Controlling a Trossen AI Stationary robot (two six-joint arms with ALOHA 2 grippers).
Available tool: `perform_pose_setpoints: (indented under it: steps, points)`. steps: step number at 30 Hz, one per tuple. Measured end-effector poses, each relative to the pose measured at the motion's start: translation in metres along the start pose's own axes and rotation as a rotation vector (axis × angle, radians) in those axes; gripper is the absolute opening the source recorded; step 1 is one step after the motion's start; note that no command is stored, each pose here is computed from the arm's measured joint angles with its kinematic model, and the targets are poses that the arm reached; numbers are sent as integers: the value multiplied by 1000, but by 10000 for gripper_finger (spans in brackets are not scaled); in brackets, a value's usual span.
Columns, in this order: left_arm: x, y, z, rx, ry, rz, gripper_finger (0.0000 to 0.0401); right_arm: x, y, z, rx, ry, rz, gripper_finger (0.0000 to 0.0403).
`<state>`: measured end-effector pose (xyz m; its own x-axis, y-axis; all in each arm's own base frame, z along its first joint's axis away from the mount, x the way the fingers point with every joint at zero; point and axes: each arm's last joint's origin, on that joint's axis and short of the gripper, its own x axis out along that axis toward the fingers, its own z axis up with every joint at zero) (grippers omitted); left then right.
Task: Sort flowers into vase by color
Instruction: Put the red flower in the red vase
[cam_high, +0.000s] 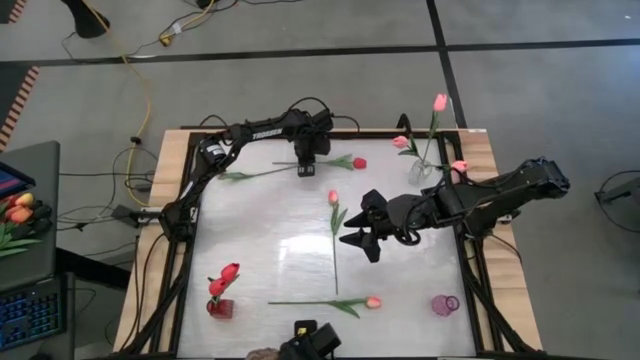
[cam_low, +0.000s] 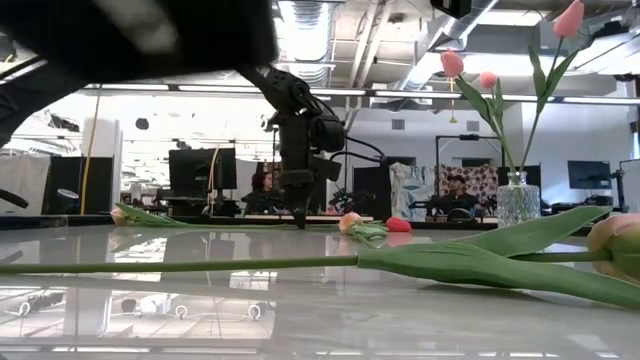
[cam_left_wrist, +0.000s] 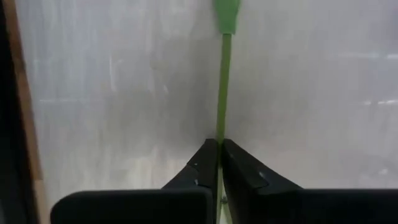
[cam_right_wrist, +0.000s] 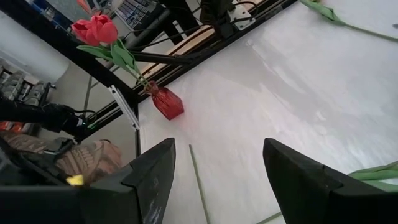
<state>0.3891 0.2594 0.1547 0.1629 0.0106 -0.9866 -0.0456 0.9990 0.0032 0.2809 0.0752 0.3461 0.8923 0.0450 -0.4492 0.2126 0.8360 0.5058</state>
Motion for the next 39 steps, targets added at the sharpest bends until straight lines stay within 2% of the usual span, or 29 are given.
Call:
perform_pose_setpoints:
  steps: [2, 9, 15, 20, 23, 30, 39]
  points:
    - [-6, -1, 2, -2, -30, -24, 1, 0, 1, 0, -1, 1, 2, 270]
    - [-57, -11, 7, 13, -170, -50, 0, 0, 2, -1, -2, 1, 6, 270]
    - [-103, -33, 11, 61, -306, -97, 0, 0, 1, -1, -2, -2, 3, 270]
    - [-143, -52, 8, 84, -438, -186, 0, 0, 1, -1, -2, -2, 3, 270]
    - [-177, -63, 1, 83, -527, -215, 0, 0, 1, -1, -1, -2, 3, 270]
    - [-245, -99, -22, 141, -696, -185, 0, 0, 1, -1, -2, -3, 3, 270]
    - [-312, -132, -50, 142, -908, -133, 0, 0, 1, -1, -14, -3, 3, 270]
